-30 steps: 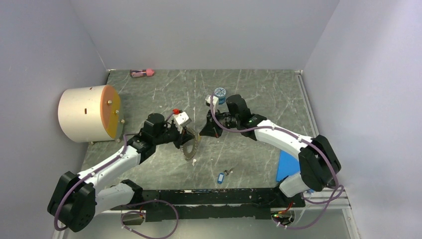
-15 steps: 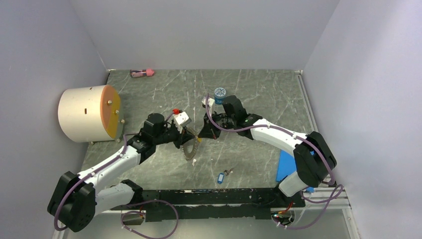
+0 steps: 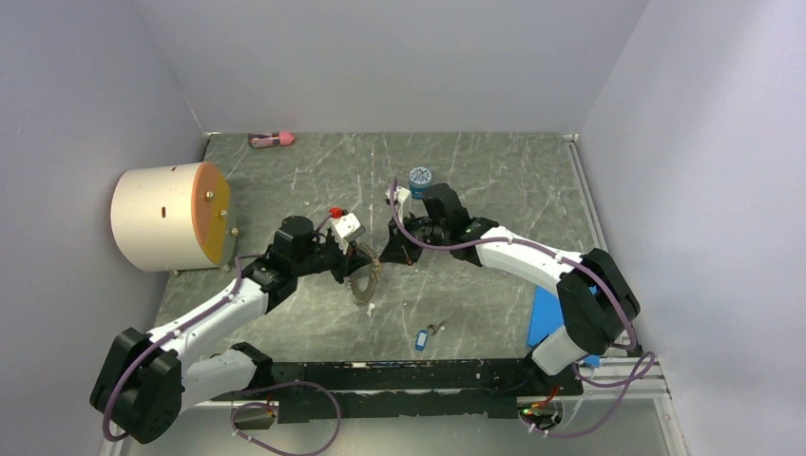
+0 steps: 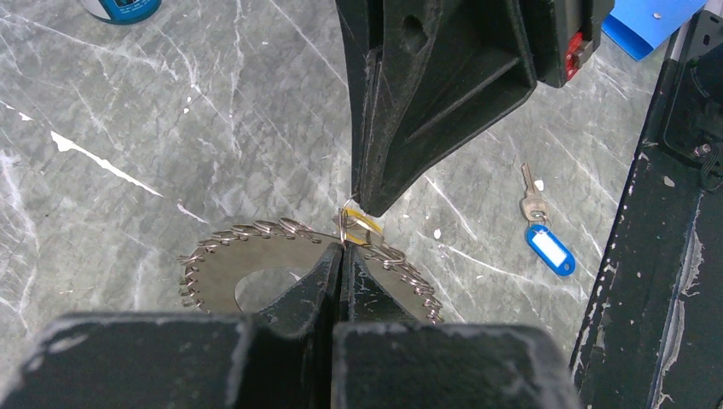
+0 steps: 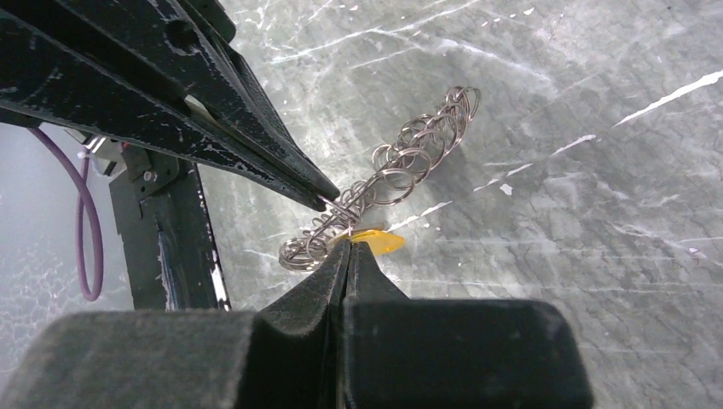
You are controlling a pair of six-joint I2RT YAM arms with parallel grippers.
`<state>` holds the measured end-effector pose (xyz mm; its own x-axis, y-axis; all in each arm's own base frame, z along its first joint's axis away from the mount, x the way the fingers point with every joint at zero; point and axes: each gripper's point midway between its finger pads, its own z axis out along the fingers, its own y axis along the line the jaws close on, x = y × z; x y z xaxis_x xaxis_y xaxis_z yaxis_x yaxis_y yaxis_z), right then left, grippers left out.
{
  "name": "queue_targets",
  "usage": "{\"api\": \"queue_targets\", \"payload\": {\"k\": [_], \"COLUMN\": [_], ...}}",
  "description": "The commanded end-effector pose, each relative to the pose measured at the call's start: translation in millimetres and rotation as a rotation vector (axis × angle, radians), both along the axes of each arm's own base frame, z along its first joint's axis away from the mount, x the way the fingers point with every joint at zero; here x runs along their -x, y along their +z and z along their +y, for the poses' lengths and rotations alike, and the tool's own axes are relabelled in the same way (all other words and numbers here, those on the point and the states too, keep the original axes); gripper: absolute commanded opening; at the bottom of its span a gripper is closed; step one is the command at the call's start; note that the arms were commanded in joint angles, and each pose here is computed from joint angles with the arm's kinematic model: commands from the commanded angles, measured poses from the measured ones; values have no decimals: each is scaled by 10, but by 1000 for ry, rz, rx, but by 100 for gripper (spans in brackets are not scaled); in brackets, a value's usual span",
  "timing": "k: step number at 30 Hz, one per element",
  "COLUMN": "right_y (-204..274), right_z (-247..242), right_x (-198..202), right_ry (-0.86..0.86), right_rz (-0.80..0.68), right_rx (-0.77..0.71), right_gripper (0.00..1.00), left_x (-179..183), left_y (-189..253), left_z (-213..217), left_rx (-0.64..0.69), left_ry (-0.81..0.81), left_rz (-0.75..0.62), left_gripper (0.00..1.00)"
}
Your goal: Put the keys on the keyring
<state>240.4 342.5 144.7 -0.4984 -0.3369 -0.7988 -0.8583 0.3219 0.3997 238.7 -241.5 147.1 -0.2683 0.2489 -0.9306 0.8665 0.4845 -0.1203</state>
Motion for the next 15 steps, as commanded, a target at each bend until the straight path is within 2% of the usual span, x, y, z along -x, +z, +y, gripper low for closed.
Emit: {"api": "queue_targets", "payload": {"k": [1, 15], "right_y": [30, -17], "right_z": [35, 43], "right_x": [-97, -61], "right_ry": [-36, -21], "right_rz": [-10, 4], "right_rx": [-4, -8], "right_gripper": [0, 0], "left_x": [9, 42], "left_y": [237, 306], "left_z": [-58, -45], "left_rx": [55, 96], "left_ry": [-26, -17], "left_rz": [-60, -92], "left_gripper": [3, 2]}}
